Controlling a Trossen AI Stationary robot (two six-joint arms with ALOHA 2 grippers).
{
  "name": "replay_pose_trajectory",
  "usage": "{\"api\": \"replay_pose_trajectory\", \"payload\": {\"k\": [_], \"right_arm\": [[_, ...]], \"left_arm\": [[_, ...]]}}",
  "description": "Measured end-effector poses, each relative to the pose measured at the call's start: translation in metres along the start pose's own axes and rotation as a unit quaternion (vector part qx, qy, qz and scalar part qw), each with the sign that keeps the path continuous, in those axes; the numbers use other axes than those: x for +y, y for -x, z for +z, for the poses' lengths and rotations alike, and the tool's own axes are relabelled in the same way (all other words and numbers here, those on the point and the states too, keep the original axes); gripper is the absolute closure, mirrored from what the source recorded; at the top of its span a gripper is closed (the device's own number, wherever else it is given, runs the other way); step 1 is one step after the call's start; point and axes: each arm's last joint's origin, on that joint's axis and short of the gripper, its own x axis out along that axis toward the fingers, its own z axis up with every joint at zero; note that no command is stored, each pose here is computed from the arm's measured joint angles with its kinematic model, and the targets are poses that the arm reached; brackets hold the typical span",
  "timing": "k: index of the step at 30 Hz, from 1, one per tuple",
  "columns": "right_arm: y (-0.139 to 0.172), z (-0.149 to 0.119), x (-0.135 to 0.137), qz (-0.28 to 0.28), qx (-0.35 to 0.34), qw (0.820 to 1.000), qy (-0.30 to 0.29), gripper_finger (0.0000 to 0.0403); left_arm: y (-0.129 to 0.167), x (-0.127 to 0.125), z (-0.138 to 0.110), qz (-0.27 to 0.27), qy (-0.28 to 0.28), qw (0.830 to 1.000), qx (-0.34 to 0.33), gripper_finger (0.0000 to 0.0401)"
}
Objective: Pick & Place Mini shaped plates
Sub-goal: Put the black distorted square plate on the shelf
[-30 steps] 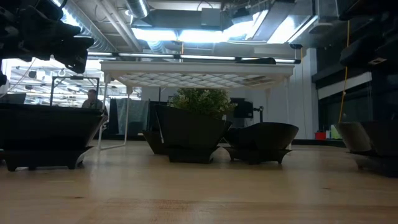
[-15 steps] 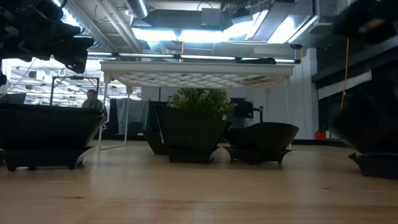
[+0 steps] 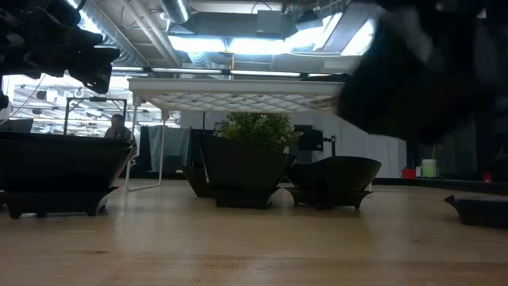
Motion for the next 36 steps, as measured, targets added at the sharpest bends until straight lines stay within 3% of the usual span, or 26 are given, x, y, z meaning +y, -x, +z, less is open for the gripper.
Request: {"api": "replay_pose_trajectory", "payload": {"k": [7,21,28,36], "right_arm": [[-0.002,0.016,-0.008,0.032,-0.056,0.996,0.054,0.0402],[0.011,0.042,-0.040,0.004,-0.110,0.986,0.125,0.0402],[0.038,0.068,-0.070,-0.046,-0.140,0.976,0.158,0.0402],[0.058,0.075,-0.120,-0.111,-0.097,0.980,0.135,0.0402]], "left_arm": [[0.000,0.000,0.000,0.000,0.000,1.000,0.000,0.0258],[0.000,0.000,0.000,0.000,0.000,1.000,0.000,0.0258],[0.000,0.000,0.000,0.000,0.000,1.000,0.000,0.0258],[0.000,0.000,0.000,0.000,0.000,1.000,0.000,0.0258]]}}
